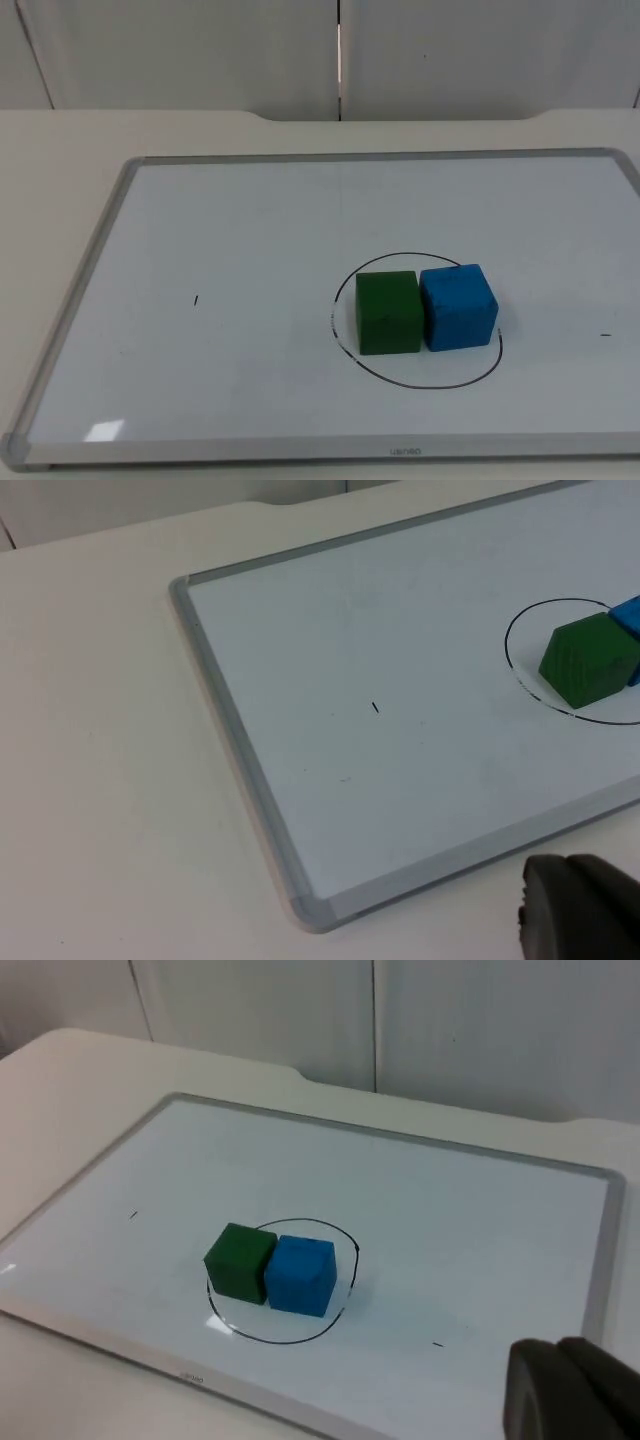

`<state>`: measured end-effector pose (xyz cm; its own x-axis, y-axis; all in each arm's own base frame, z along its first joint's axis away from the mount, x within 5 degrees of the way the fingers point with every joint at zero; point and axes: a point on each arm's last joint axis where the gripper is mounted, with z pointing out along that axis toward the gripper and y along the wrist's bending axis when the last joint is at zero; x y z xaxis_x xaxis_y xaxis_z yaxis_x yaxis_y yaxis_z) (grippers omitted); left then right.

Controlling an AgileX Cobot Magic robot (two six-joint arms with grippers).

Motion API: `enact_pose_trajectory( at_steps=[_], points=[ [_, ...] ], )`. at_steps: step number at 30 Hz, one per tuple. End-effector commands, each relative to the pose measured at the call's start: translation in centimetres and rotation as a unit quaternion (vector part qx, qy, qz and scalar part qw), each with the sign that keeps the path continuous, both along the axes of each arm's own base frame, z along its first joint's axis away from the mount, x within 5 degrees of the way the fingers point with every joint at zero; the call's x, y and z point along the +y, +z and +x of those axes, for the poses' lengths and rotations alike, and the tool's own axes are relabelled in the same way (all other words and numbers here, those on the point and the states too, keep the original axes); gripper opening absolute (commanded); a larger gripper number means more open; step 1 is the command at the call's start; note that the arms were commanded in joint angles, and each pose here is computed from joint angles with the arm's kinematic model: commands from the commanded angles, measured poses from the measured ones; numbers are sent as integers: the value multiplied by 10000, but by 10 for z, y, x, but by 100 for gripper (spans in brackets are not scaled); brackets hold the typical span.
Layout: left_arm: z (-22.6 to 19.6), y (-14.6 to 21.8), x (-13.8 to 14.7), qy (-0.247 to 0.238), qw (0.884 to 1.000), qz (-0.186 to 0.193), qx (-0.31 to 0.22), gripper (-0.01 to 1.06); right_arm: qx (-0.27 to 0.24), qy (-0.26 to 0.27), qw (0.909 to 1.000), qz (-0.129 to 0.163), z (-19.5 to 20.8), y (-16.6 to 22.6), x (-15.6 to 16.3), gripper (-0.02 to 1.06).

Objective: Push the two cubes into the marked area.

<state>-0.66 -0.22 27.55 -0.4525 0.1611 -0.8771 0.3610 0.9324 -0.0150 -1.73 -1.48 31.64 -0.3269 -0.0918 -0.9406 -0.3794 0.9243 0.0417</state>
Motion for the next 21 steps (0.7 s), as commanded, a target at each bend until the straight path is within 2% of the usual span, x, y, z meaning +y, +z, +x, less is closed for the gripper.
enact_pose_trajectory(
  at_steps=[1, 5, 8, 11, 15, 21],
  points=[
    [0, -1, -1, 10, 10000, -43, -28, 0, 81, 54, 9999, -29, -3, -4, -1, 0],
    [0, -1, -1, 10, 10000, -43, -28, 0, 280, 170, 9994, -131, -4, -8, 0, 0],
    [0, -1, -1, 10, 10000, -43, -28, 0, 379, 592, 9970, -328, -3, -17, 8, 0],
    [0, -1, -1, 10, 10000, -43, -28, 0, 456, 712, 9956, -411, -1, -23, 11, 0],
    [0, -1, -1, 10, 10000, -43, -28, 0, 608, 691, 9945, -506, 4, -33, 13, 0],
    [0, -1, -1, 10, 10000, -43, -28, 0, 509, 483, 9963, -489, 10, -37, 12, 0]
  ],
)
